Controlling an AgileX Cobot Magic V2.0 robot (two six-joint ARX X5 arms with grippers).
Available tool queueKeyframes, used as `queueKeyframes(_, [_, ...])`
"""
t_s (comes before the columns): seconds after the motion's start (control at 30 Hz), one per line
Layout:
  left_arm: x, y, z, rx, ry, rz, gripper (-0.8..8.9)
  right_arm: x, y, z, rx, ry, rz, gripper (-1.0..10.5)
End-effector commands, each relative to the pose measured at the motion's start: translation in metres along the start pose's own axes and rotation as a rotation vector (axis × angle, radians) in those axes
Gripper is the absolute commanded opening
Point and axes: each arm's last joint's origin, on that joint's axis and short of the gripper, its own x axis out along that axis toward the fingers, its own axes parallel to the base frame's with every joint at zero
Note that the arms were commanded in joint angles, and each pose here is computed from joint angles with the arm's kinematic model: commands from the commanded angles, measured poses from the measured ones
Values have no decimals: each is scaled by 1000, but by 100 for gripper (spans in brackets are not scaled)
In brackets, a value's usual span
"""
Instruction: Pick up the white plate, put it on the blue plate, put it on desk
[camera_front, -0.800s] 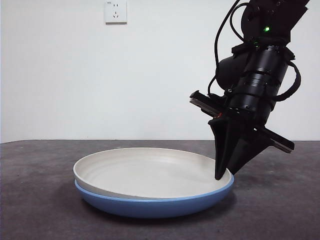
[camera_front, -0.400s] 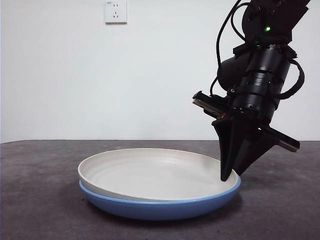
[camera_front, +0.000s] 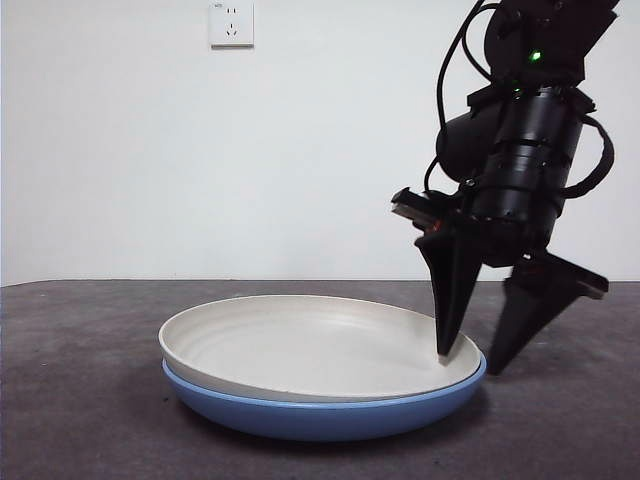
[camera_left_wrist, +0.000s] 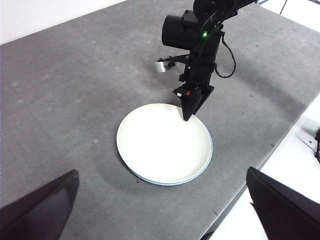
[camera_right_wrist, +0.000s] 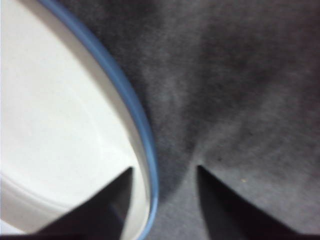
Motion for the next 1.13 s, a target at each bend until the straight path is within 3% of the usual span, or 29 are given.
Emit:
queueKeyframes(0.03, [-1, 0, 3, 10, -14, -4, 662, -18, 7, 3, -37, -47, 4, 328])
queueKeyframes(0.23, [-1, 0, 3, 9, -14, -4, 662, -73, 22, -9, -90, -144, -129, 513])
queueKeyframes(0.33, [-1, 0, 3, 9, -16, -3, 662, -106, 34, -26, -132, -205, -147, 587])
queueKeyframes(0.47, [-1, 0, 3, 9, -15, -4, 662, -151, 49, -65, -195, -352, -125, 590])
queueKeyframes(0.6, [-1, 0, 3, 3, -17, -3, 662, -191, 57, -118, -242, -522, -163, 590])
queueKeyframes(0.73, [-1, 0, 3, 4, -22, -3, 662, -218, 56, -170, -272, -649, -187, 590])
queueKeyframes(0.9, [-1, 0, 3, 4, -22, -3, 662, -240, 48, -237, -316, -799, -156, 590])
queueKeyframes(1.13, [-1, 0, 3, 4, -22, -3, 662, -251, 33, -305, -390, -961, -127, 589])
